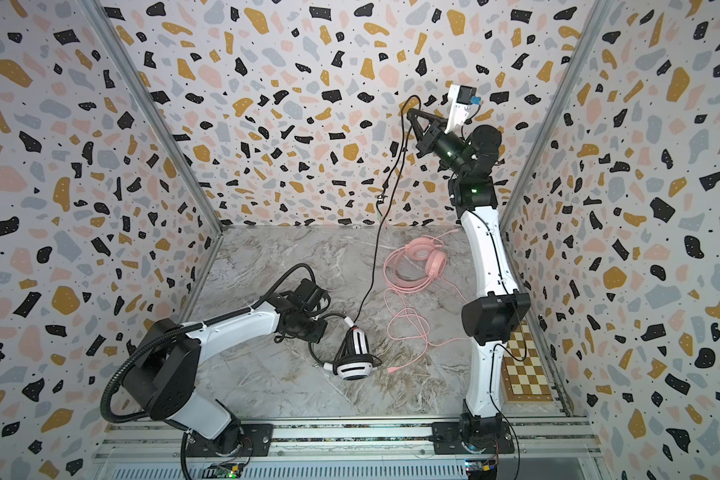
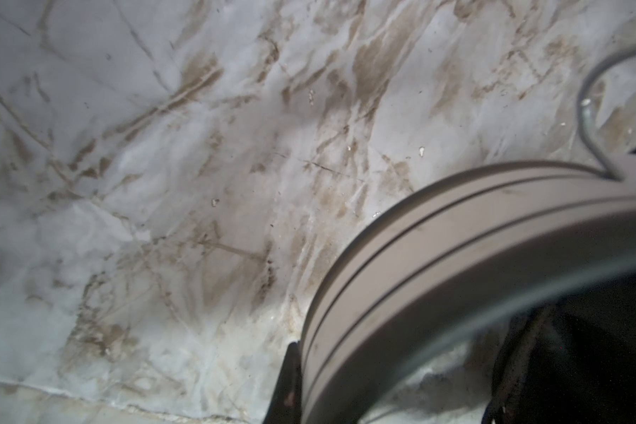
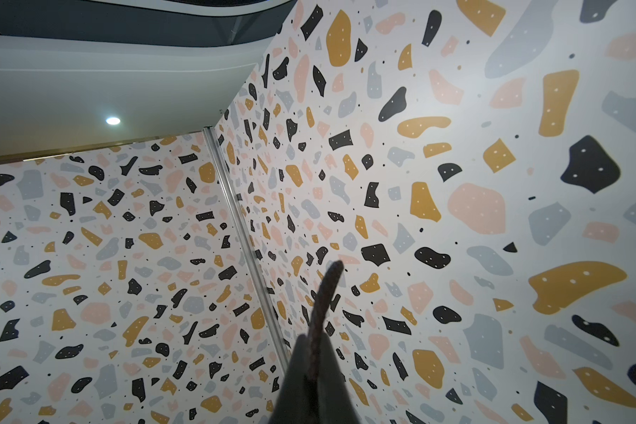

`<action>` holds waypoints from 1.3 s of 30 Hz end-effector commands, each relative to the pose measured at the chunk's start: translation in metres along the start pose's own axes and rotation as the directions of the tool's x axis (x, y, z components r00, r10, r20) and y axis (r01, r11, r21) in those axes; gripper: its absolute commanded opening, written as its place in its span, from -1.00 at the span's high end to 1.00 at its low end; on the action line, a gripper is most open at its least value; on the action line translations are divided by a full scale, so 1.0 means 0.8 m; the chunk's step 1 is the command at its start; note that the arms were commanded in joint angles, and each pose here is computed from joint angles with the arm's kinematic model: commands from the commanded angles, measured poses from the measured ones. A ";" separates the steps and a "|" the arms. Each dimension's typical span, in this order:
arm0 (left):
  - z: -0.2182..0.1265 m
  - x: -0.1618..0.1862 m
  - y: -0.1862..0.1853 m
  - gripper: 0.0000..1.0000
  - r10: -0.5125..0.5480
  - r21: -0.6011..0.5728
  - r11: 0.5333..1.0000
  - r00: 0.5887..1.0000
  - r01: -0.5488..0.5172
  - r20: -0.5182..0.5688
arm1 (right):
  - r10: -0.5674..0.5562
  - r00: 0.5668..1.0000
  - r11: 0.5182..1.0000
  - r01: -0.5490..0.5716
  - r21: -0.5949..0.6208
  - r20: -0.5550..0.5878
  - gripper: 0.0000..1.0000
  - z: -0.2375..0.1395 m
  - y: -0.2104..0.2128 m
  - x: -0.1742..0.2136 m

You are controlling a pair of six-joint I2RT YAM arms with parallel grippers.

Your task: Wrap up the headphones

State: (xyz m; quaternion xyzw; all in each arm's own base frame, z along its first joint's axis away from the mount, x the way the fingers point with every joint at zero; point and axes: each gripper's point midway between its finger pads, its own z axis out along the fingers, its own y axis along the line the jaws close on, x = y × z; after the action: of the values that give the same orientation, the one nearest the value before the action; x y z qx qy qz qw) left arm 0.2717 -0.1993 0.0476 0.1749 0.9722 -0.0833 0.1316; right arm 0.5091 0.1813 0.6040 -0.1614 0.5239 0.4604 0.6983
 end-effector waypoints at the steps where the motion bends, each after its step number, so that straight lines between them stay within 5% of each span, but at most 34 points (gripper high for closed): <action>1: -0.010 -0.024 0.005 1.00 -0.023 -0.041 0.999 0.999 0.025 0.049 | -0.114 0.985 0.986 0.129 -0.109 0.129 1.00 -0.030 0.100 -0.092; 13: -0.008 -0.075 0.053 1.00 -0.124 -0.242 0.958 0.982 0.156 0.139 | -0.100 0.979 0.962 0.141 -0.233 0.179 1.00 -0.066 0.186 -0.140; 19: 0.007 -0.116 0.077 1.00 -0.250 -0.195 0.934 0.939 0.298 0.236 | -0.068 0.988 0.951 0.108 -0.291 0.141 1.00 -0.081 0.216 -0.128; 24: -0.004 -0.161 0.095 1.00 -0.338 -0.129 0.905 0.869 0.405 0.360 | -0.019 0.994 0.935 0.056 -0.351 0.106 1.00 -0.095 0.242 -0.105; 31: -0.027 -0.221 0.141 1.00 -0.491 -0.026 0.808 0.696 0.589 0.524 | 0.056 0.993 0.908 -0.008 -0.418 0.102 1.00 -0.110 0.290 -0.071; 39: -0.027 -0.247 0.148 1.00 -0.521 -0.019 0.761 0.629 0.648 0.577 | 0.105 0.990 0.866 -0.045 -0.498 0.093 1.00 -0.105 0.324 -0.069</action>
State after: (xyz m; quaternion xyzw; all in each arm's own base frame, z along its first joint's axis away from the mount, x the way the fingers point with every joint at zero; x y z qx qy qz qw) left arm 0.4698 -0.1368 0.0831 -0.1675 0.9258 -0.0244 0.3380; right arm 0.2792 0.2391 0.6580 -0.2718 0.4039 0.6064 0.6288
